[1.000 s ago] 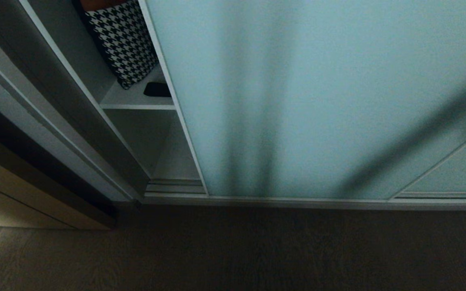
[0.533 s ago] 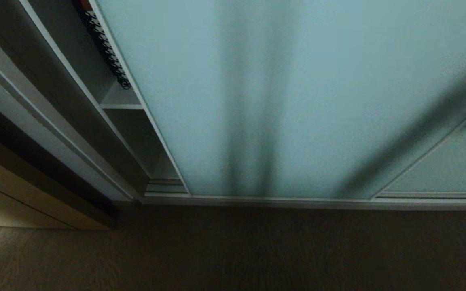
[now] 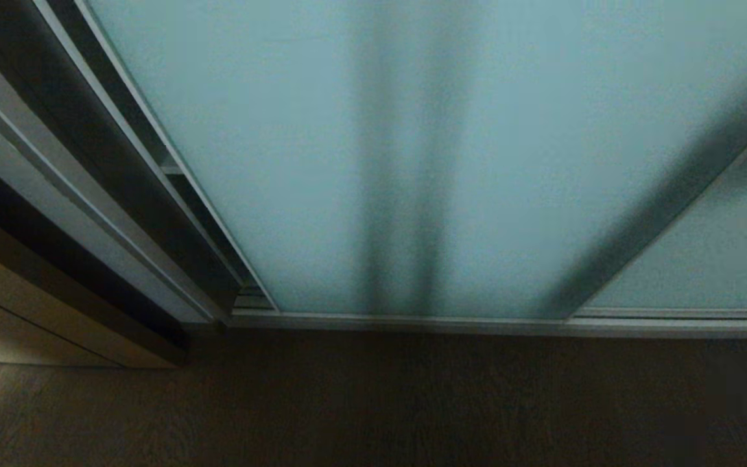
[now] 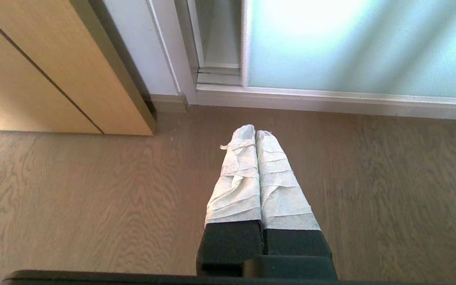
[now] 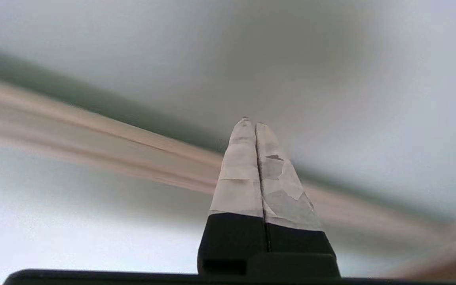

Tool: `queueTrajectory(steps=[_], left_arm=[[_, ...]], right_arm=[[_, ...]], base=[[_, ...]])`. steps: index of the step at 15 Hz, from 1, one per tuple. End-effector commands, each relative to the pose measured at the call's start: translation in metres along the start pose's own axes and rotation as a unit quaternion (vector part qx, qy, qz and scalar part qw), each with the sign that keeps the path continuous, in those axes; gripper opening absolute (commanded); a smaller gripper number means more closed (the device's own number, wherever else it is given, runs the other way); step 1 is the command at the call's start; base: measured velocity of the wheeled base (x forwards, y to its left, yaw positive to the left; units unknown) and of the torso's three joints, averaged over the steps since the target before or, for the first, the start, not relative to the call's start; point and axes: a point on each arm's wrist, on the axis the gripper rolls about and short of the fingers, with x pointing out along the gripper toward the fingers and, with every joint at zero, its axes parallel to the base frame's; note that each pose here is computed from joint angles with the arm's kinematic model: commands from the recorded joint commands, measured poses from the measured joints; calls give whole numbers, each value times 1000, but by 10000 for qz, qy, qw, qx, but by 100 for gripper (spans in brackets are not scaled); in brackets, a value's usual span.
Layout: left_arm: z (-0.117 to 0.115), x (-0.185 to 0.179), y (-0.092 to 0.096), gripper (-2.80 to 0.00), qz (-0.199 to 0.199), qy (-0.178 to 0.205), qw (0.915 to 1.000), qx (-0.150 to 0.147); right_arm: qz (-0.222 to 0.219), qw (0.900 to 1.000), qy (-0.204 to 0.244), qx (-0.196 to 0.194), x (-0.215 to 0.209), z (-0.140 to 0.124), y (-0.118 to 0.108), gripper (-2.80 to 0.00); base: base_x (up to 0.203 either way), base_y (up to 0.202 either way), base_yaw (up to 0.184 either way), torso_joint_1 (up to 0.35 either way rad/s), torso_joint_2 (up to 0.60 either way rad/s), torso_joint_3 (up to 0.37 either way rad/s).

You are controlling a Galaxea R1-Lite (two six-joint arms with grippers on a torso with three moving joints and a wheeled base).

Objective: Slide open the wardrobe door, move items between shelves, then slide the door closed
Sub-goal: Close the door

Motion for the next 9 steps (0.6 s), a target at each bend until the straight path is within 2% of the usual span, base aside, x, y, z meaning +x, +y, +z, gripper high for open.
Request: queueTrajectory(steps=[1, 2, 3, 5, 6, 8, 9], left_arm=[[0, 0, 0, -280, 1, 9, 10000, 2], [0, 0, 0, -280, 1, 9, 10000, 2], [0, 0, 0, -280, 1, 9, 10000, 2], [0, 0, 0, -280, 1, 9, 10000, 2], [0, 0, 0, -280, 1, 1, 10000, 2], [0, 0, 0, -280, 1, 9, 10000, 2], [0, 0, 0, -280, 1, 9, 10000, 2]], right_arm=[[593, 9925, -289, -1025, -35, 13, 66, -280], [690, 9819, -338, -1731, -46, 9, 81, -280], [720, 9642, -338, -2530, -58, 0, 90, -280], [715, 9341, -109, -3496, -80, -33, 92, -280], [746, 9137, 50, -3995, -95, -58, 92, -280], [881, 8770, 210, -4719, -135, -107, 95, -280], [934, 8623, 260, -4970, -159, -129, 94, -280]], base=[[0, 0, 0, 0, 0, 0], [0, 0, 0, 0, 0, 0], [0, 0, 0, 0, 0, 0], [0, 0, 0, 0, 0, 0], [0, 0, 0, 0, 0, 0], [0, 0, 0, 0, 0, 0], [0, 0, 0, 0, 0, 0]])
